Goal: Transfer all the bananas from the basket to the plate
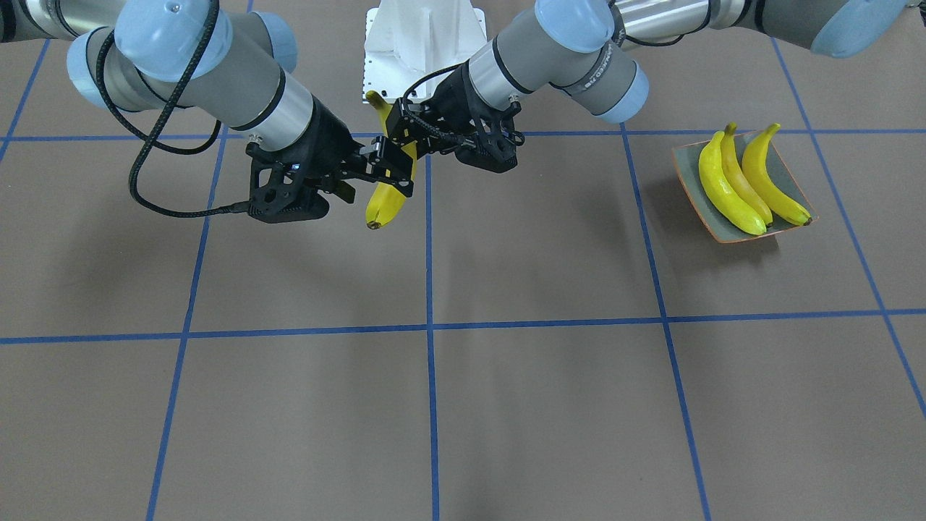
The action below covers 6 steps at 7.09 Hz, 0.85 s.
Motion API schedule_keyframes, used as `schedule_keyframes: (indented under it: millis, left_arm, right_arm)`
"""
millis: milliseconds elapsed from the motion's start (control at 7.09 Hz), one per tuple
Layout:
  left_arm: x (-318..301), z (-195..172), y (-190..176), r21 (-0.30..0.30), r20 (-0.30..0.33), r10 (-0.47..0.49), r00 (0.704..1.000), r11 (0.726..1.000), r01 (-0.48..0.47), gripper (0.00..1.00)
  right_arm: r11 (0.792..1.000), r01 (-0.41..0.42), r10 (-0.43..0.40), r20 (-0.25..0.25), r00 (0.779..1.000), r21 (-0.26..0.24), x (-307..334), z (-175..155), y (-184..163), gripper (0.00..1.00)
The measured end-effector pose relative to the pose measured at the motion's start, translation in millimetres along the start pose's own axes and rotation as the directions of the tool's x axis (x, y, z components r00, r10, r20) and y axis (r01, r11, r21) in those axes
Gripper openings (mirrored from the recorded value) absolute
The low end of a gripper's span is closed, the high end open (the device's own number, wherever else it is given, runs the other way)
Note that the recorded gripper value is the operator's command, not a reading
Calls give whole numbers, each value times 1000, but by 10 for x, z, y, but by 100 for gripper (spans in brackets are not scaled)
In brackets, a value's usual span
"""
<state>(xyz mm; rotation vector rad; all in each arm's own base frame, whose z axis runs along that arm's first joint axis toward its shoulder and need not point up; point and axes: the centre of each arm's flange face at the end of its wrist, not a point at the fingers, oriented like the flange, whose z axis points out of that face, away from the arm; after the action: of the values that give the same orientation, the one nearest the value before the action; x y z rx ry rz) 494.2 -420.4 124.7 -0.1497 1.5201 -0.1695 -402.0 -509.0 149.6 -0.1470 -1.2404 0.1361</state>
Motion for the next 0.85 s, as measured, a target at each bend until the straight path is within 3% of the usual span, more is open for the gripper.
schedule_keyframes:
  millis: [282,423,847]
  left_arm:
    - [-129,-46,-96,18,25,-39,999,999,39,0]
    - [-352,-203,-201,49,42,-114,993,992,112,0]
    - [-1311,-1305,-287,180,37,-345,938,926,333,0]
  right_arm:
    - [1000,-26,27,19,999,-6,162,-340,-175,100]
    - [999,-52,52,21,998,11,320,-543,-327,100]
    - [988,-110,112,-6,994,104,774,-781,-642,100]
